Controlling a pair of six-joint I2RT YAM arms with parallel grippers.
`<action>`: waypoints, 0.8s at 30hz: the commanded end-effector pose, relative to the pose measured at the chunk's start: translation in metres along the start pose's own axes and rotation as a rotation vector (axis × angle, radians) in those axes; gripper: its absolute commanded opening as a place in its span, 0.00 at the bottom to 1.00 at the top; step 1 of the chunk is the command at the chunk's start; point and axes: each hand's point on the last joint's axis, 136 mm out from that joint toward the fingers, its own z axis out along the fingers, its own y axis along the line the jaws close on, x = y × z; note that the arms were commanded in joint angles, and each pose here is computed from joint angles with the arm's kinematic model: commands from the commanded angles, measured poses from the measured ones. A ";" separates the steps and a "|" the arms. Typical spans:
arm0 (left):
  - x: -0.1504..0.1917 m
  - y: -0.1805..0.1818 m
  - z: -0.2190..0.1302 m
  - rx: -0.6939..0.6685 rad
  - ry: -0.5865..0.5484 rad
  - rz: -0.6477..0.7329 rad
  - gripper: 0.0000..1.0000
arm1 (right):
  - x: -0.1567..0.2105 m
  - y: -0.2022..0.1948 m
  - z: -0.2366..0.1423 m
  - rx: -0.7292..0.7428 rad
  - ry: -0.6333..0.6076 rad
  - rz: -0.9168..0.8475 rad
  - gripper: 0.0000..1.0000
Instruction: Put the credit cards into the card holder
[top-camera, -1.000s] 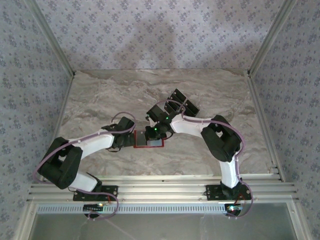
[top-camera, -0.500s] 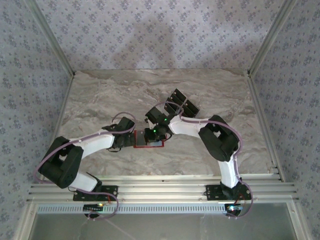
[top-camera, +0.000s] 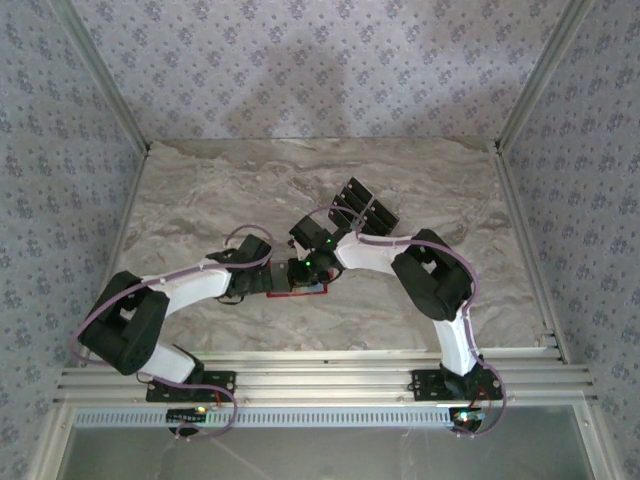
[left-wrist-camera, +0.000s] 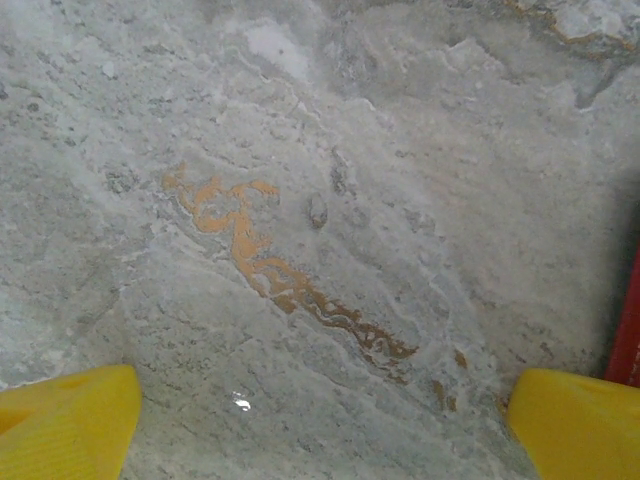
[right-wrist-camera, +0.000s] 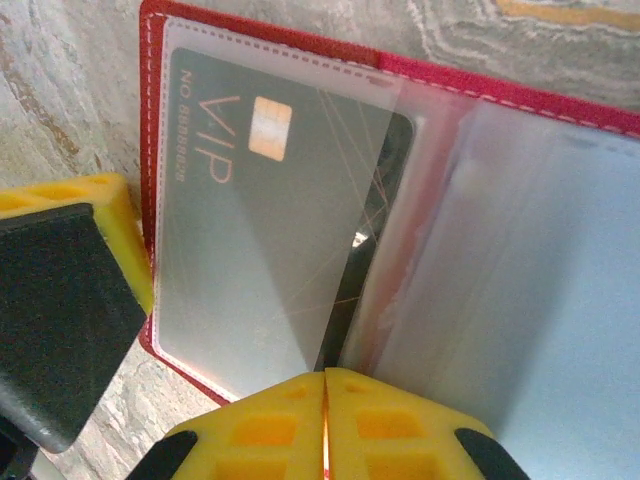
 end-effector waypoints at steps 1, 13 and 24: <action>0.023 -0.001 0.013 -0.007 0.064 0.018 0.98 | 0.001 0.006 0.007 -0.019 0.025 0.006 0.10; -0.006 0.012 -0.018 -0.036 -0.016 0.018 1.00 | -0.028 0.002 -0.067 0.032 -0.101 -0.058 0.29; -0.023 0.004 -0.050 0.069 -0.064 -0.010 1.00 | -0.036 -0.035 -0.055 0.195 -0.022 -0.143 0.43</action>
